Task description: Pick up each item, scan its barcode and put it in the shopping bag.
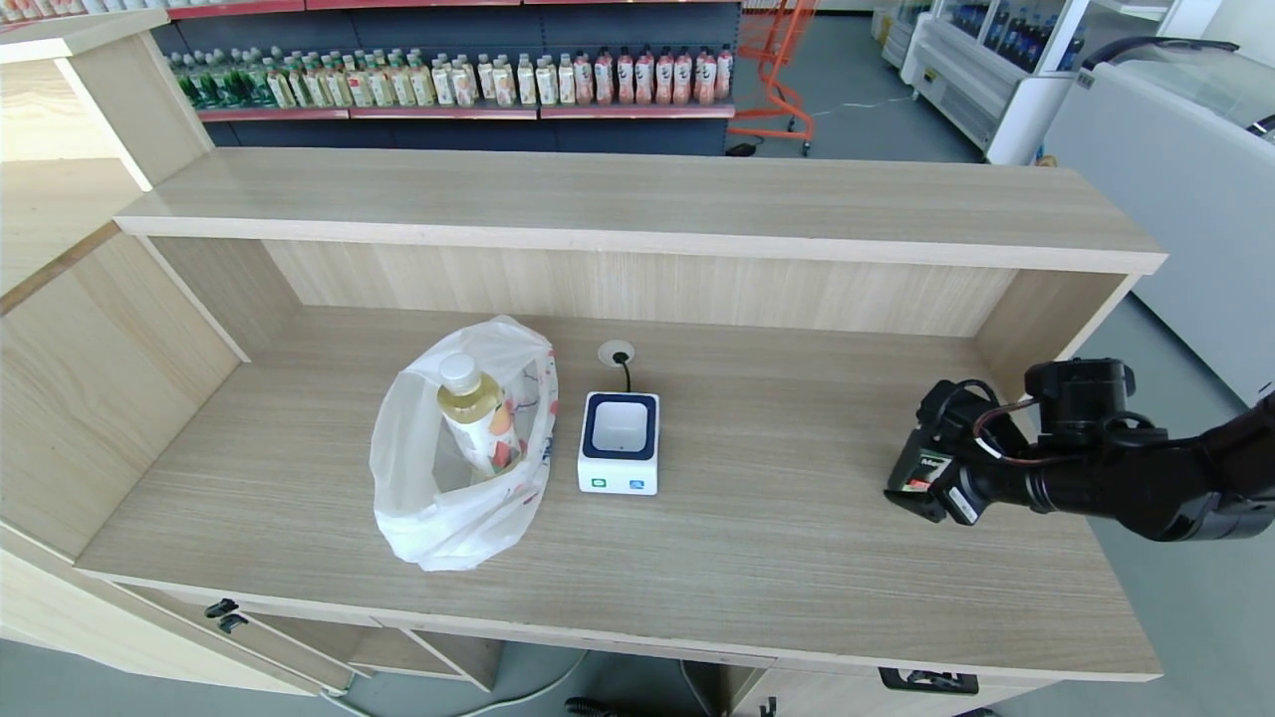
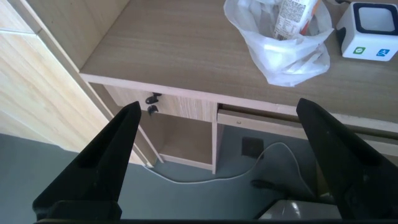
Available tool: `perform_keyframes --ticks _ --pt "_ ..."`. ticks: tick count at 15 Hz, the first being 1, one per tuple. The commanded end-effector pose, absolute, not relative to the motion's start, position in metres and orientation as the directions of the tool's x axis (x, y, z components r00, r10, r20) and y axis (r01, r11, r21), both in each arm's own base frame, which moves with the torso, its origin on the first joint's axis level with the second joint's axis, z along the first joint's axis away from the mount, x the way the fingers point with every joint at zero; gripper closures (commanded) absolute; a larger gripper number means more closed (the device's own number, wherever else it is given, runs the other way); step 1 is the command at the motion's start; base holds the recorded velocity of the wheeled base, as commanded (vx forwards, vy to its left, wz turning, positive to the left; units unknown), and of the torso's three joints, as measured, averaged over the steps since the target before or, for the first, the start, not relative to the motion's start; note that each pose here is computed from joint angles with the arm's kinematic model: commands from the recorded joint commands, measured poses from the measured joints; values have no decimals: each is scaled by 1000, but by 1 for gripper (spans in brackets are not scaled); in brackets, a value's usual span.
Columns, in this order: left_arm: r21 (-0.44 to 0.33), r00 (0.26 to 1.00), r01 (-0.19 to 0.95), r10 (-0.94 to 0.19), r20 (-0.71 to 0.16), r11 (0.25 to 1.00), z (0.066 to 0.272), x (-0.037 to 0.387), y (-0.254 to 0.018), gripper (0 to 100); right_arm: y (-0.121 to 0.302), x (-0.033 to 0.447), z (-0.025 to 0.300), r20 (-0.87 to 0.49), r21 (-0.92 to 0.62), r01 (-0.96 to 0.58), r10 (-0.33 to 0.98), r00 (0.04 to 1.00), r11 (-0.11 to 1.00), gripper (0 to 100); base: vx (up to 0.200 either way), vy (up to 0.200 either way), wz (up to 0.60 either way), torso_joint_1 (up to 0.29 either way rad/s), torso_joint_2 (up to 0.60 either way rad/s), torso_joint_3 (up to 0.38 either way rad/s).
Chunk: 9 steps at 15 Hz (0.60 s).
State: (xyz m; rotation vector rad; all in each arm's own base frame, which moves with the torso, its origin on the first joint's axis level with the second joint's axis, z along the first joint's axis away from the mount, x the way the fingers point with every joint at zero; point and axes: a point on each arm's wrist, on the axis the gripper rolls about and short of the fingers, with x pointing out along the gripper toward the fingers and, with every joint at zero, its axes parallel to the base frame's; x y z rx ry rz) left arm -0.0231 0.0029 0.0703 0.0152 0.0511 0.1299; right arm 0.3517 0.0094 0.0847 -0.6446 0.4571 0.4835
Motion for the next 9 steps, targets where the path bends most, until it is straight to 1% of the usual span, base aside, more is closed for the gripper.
perform_keyframes --ticks 1,6,9 --pt "19 990 -129 130 -50 991 70 -23 3 0 13 354 83 -540 -451 -565 293 789 691 100 0 0 0 0 0 0" --pt "19 990 -129 130 -52 991 70 -23 3 0 18 346 90 -529 -459 -568 304 792 683 100 0 0 0 0 0 0" --pt "19 990 -129 130 -50 991 70 -23 3 0 17 314 112 -471 -495 -537 308 827 683 100 0 0 0 0 0 0"
